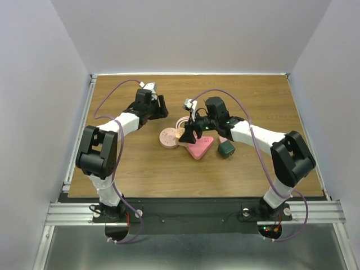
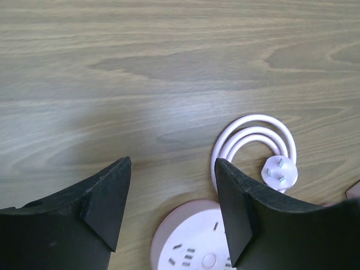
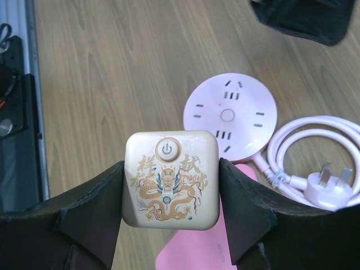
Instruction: Insert the plug
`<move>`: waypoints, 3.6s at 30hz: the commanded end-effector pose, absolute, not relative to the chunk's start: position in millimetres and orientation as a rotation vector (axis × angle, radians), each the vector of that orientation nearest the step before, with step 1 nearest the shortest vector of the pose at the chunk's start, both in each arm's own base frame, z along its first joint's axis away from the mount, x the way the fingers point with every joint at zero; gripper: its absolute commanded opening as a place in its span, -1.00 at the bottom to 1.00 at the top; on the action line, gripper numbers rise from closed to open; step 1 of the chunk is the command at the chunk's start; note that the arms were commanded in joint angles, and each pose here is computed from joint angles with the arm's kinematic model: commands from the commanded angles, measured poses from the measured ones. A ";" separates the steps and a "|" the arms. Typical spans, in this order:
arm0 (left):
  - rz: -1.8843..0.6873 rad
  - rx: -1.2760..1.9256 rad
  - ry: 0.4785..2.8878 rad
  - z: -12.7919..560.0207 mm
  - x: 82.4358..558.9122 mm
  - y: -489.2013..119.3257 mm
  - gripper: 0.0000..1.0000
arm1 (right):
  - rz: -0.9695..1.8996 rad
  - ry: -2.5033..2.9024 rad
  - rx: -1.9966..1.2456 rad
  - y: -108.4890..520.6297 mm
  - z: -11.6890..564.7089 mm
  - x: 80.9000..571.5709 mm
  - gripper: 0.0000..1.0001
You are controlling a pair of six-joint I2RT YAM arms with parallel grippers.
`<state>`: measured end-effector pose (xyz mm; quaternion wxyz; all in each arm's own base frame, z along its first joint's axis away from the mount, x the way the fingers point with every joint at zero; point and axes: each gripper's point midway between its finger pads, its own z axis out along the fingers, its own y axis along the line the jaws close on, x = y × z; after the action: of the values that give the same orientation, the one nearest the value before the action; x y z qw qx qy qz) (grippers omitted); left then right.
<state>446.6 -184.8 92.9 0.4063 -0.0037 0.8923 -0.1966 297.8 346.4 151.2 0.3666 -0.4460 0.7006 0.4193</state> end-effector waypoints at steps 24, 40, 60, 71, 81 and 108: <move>-0.473 -0.109 2.332 79.8 392.6 -161.8 0.42 | 1.057 1.664 -1.192 384.3 153.2 339.9 -0.99; -0.532 -0.085 2.360 73.5 380.6 -168.3 0.42 | 1.039 1.651 -1.185 393.3 145.4 348.1 -0.99; -0.519 -0.094 2.424 54.5 370.2 -166.2 0.15 | 1.010 1.585 -1.152 395.1 164.5 354.1 -0.99; -0.514 -0.091 2.433 53.7 370.4 -166.2 0.13 | 1.028 1.594 -1.159 401.5 155.3 359.5 -0.99; -0.529 -0.083 2.432 55.5 370.9 -168.5 0.13 | 1.031 1.609 -1.144 402.2 146.4 362.5 -0.99; -0.541 -0.076 2.439 54.0 370.0 -170.3 0.11 | 0.943 1.720 -1.085 386.0 111.3 350.6 -0.99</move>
<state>369.4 -165.2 49.3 0.3134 -0.0362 0.9283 -0.1969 353.8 391.8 114.1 0.4329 -0.4418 0.6782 0.3968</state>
